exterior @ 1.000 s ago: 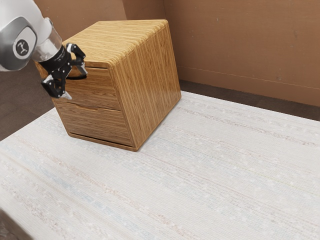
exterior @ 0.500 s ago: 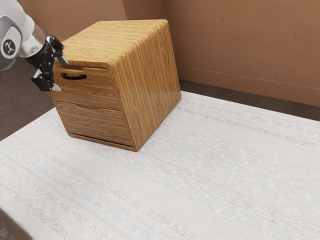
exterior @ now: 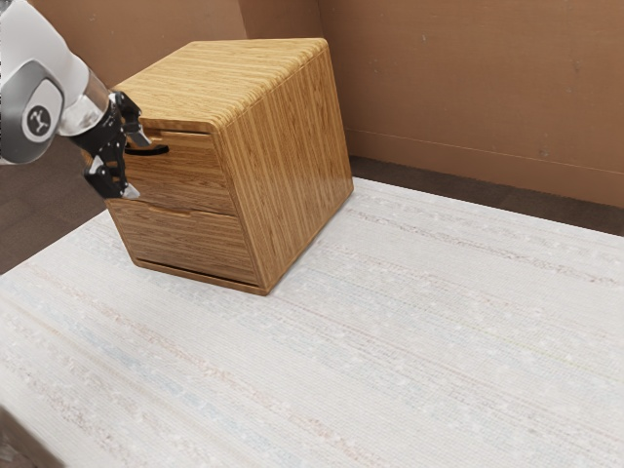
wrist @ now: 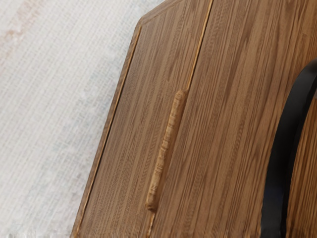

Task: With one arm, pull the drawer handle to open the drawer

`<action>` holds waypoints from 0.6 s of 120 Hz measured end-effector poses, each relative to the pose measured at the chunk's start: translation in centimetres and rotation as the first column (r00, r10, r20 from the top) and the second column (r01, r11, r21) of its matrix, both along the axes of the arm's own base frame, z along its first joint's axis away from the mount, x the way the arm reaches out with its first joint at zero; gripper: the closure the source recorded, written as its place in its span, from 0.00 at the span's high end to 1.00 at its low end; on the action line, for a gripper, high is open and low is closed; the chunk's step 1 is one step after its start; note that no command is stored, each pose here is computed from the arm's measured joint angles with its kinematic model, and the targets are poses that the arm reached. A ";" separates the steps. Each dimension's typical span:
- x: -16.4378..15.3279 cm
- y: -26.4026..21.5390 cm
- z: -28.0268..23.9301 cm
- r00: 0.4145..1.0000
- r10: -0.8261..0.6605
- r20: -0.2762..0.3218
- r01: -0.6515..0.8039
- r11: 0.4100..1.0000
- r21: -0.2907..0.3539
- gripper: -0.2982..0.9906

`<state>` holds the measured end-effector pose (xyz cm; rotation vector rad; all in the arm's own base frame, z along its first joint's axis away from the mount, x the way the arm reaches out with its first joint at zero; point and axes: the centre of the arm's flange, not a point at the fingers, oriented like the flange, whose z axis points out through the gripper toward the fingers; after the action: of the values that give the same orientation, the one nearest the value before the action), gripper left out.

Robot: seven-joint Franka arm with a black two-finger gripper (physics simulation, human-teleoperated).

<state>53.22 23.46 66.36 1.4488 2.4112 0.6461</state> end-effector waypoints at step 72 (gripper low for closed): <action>-1.1 0.6 -0.9 0.994 0.036 0.101 -0.036 0.999 0.006 0.77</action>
<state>52.07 24.08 65.45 1.3453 2.3649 0.7203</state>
